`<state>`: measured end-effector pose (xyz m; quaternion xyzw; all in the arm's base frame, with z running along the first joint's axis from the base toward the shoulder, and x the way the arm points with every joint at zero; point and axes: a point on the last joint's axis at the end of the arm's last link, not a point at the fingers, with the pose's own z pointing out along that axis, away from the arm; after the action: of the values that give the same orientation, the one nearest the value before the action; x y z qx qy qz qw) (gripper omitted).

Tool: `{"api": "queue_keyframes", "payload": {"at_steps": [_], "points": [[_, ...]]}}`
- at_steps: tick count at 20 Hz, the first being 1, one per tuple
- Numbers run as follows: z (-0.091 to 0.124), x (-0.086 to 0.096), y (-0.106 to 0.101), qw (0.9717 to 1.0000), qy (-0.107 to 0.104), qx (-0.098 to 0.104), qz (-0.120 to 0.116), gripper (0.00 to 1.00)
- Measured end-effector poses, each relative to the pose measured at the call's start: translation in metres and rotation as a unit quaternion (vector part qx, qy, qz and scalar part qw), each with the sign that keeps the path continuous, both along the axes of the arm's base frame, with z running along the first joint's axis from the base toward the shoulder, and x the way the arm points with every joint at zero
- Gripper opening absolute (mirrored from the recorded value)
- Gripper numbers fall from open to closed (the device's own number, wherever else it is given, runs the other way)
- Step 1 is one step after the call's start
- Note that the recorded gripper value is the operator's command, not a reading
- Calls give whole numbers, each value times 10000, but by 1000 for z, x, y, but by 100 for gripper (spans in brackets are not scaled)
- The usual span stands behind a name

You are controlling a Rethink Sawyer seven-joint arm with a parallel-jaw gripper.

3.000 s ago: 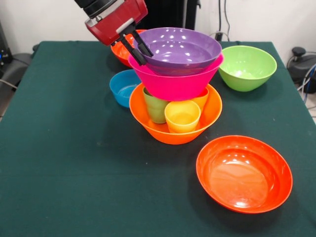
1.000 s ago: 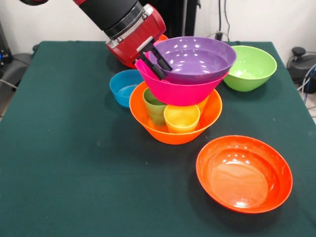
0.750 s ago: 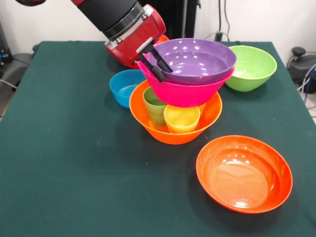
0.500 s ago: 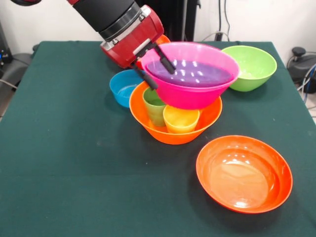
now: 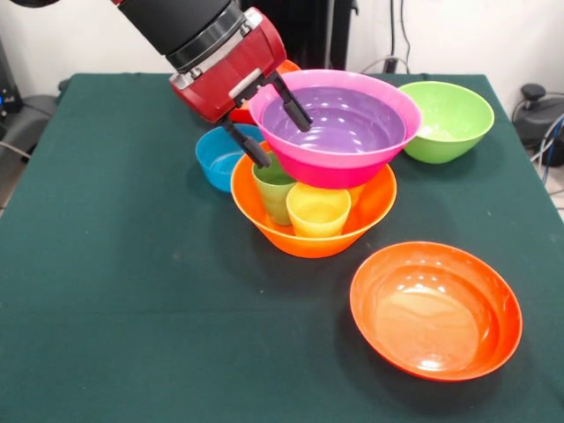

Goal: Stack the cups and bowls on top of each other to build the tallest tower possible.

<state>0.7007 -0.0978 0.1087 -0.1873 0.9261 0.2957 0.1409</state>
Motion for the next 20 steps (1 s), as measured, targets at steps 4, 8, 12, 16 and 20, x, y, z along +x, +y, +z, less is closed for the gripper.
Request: {"api": "queue_keyframes", "payload": {"at_steps": [4, 8, 12, 16, 20], "points": [[3, 1, 2, 9999, 55, 41, 82, 100], [9, -1, 2, 9998, 107, 55, 165, 100], [26, 0, -1, 9997, 79, -42, 249, 100], [55, 5, -1, 9988, 26, -264, 402, 100], [84, 20, 7, 9955, -134, -666, 659, 100]]}}
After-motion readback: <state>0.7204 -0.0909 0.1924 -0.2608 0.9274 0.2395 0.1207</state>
